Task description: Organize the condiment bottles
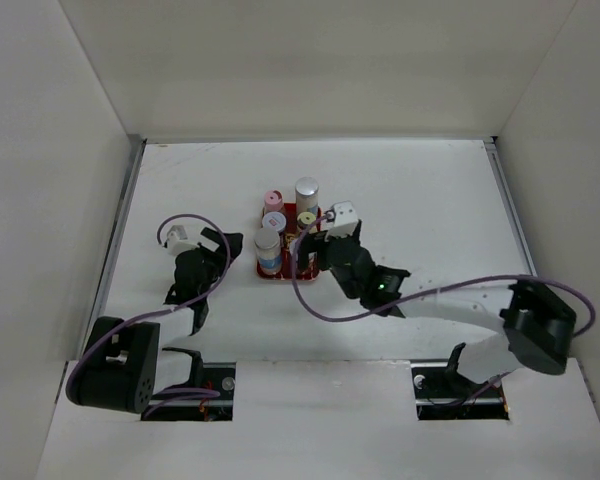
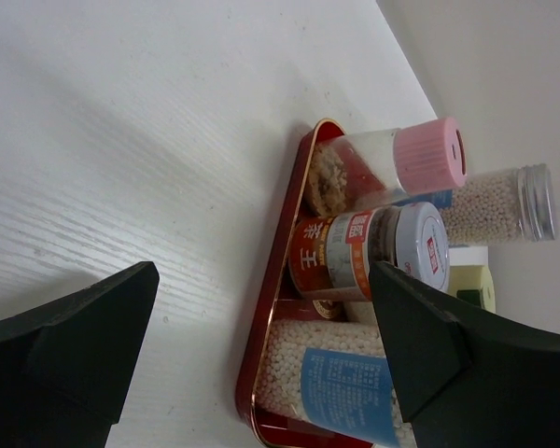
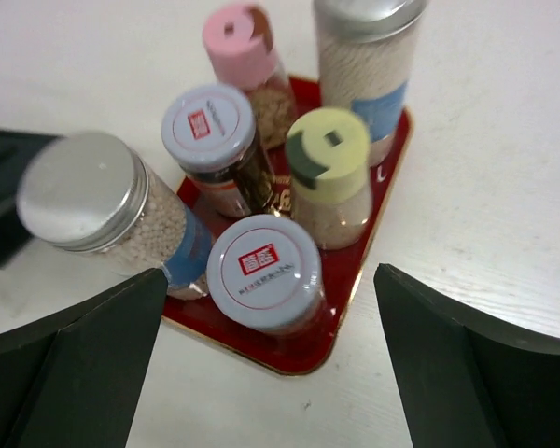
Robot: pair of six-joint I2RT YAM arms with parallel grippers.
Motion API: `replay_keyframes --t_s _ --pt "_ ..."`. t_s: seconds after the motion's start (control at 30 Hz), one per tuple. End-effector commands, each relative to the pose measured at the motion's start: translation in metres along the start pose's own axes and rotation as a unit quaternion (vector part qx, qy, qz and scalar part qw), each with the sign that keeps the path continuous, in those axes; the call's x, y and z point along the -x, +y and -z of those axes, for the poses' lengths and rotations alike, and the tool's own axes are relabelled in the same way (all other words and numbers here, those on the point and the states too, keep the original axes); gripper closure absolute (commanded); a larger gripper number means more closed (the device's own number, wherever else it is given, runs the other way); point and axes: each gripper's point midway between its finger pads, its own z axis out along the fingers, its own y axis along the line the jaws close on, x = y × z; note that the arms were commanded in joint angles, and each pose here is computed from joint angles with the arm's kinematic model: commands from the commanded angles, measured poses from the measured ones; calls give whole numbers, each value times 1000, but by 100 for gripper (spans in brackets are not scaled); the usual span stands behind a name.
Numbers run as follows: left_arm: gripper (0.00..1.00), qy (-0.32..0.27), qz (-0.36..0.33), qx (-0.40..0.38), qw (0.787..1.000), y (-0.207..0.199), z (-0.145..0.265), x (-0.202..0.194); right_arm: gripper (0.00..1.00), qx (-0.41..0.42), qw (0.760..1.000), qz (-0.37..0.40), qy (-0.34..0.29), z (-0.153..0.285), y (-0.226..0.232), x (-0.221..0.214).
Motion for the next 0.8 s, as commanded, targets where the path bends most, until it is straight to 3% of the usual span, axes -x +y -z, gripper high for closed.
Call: replay_keyframes --t_s 0.0,0.13,0.3,0.77 --pt "0 -30 -1 -5 1000 -5 -1 18 0 -37 995 -53 -74 22 -34 43" --pt "0 -39 -4 15 999 3 -2 24 0 -108 980 -112 -123 46 -104 47" --pt "0 -44 -4 35 998 14 -5 28 0 -135 959 -196 -153 57 -165 25" --pt "0 -37 -3 42 998 15 -12 29 0 -140 962 -198 -122 43 -199 9"
